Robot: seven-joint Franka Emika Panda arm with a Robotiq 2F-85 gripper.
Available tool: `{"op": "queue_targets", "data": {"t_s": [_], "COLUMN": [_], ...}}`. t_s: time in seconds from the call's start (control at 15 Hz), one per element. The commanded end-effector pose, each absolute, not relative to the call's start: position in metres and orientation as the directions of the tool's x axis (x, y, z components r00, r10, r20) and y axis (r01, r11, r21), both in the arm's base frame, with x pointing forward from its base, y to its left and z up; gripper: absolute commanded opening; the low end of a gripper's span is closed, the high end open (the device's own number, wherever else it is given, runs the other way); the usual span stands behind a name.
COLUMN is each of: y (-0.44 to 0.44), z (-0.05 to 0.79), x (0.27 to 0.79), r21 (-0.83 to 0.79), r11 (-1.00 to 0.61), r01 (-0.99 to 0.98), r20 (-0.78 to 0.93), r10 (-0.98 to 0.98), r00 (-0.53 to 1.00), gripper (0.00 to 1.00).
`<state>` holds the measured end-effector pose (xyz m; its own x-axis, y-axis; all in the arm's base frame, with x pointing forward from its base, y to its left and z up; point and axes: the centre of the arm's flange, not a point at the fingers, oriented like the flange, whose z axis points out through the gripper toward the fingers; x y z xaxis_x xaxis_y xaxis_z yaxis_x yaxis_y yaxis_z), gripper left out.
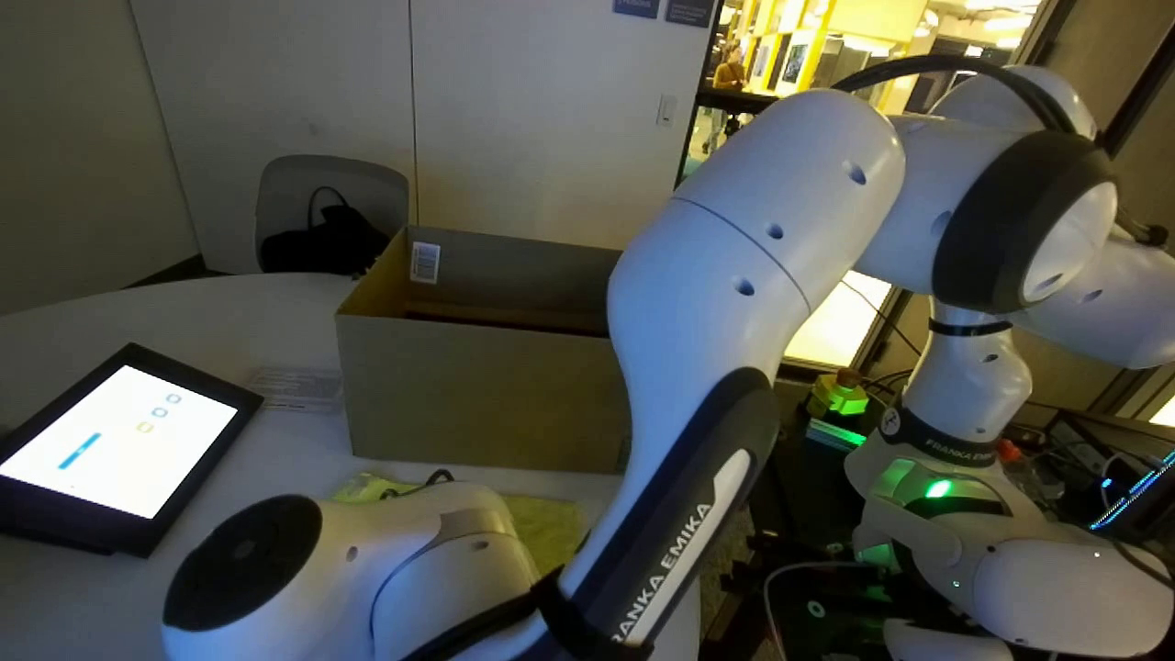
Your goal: Put the marker on the towel, fold the towel, and then put the folded towel in the box
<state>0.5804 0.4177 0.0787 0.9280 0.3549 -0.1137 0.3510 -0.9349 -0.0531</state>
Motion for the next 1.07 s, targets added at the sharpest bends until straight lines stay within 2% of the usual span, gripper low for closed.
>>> {"op": "queue_targets", "data": {"t_s": [0.0, 0.4, 1.0], "y": [0.395, 0.314, 0.22], "z": [0.129, 0.166, 0.112], "x": [0.586, 0.603, 0.599], "r21": [-0.087, -0.074, 0.005], "r11": [-0.943, -0.968, -0.994], "r01": [0.321, 0.239, 0.112], "r20": [-0.132, -0.11, -0.124], "r10": [0.331, 0.246, 0.11], "r00": [0.935, 0.963, 0.986], "gripper": [0.14, 0.14, 0.14]}}
